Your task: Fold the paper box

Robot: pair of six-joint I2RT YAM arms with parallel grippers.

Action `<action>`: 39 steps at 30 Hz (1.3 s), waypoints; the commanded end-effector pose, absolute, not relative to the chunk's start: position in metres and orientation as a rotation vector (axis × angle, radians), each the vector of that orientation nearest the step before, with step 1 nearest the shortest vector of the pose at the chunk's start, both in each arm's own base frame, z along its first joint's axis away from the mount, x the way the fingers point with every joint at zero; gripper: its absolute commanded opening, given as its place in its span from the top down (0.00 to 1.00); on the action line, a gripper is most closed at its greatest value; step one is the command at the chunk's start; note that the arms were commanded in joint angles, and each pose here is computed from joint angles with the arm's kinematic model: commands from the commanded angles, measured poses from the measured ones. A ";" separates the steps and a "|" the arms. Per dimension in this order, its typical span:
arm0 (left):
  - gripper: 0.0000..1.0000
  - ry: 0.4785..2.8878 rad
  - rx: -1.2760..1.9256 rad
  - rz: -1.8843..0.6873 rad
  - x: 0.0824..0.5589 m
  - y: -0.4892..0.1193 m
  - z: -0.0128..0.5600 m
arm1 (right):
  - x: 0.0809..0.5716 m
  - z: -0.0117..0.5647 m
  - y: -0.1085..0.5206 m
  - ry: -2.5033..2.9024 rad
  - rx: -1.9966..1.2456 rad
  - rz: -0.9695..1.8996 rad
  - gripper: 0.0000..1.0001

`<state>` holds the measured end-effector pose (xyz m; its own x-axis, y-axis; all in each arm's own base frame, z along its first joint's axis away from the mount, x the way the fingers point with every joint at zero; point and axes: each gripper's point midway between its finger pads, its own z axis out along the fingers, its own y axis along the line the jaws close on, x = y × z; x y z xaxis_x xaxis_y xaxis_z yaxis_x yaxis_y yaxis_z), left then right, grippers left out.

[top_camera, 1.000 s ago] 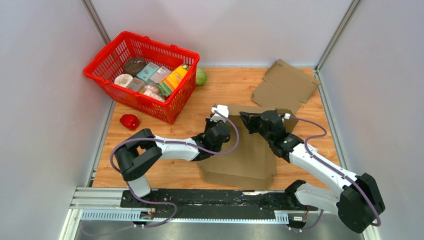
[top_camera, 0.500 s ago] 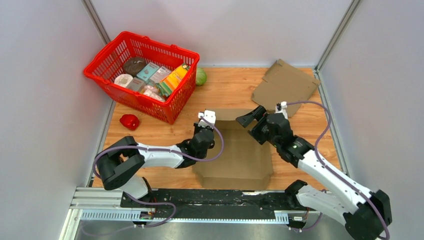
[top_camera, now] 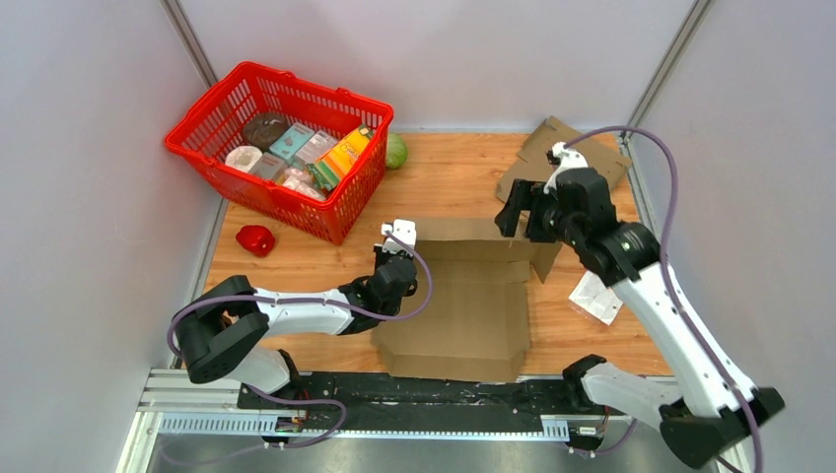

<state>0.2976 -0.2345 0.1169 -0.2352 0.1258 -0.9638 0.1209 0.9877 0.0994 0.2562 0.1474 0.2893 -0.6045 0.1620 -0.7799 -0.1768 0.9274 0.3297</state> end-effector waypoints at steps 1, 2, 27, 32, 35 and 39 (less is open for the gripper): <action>1.00 1.923 0.315 0.129 0.283 -0.215 0.081 | 0.279 0.260 0.145 2.262 0.012 0.571 0.18; 1.00 1.923 0.312 0.127 0.283 -0.214 0.082 | 0.281 0.259 0.148 2.255 0.020 0.614 0.20; 1.00 1.923 0.270 0.088 0.280 -0.213 0.089 | 0.310 0.237 0.153 2.025 0.400 1.250 0.48; 1.00 1.928 0.244 0.095 0.279 -0.209 0.088 | 0.282 0.203 0.099 2.123 0.255 0.675 0.21; 1.00 1.936 0.240 0.085 0.279 -0.210 0.086 | 0.257 0.172 0.099 2.159 0.295 0.646 0.39; 1.00 1.946 0.247 0.077 0.279 -0.213 0.085 | 0.254 0.130 0.110 2.201 0.284 0.558 1.00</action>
<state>0.2941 -0.2268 0.1173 -0.2681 0.0778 -0.9603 0.0931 0.9942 0.0545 0.2601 0.1189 0.1957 -0.5781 0.4584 -0.6750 -0.1080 0.7770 0.6201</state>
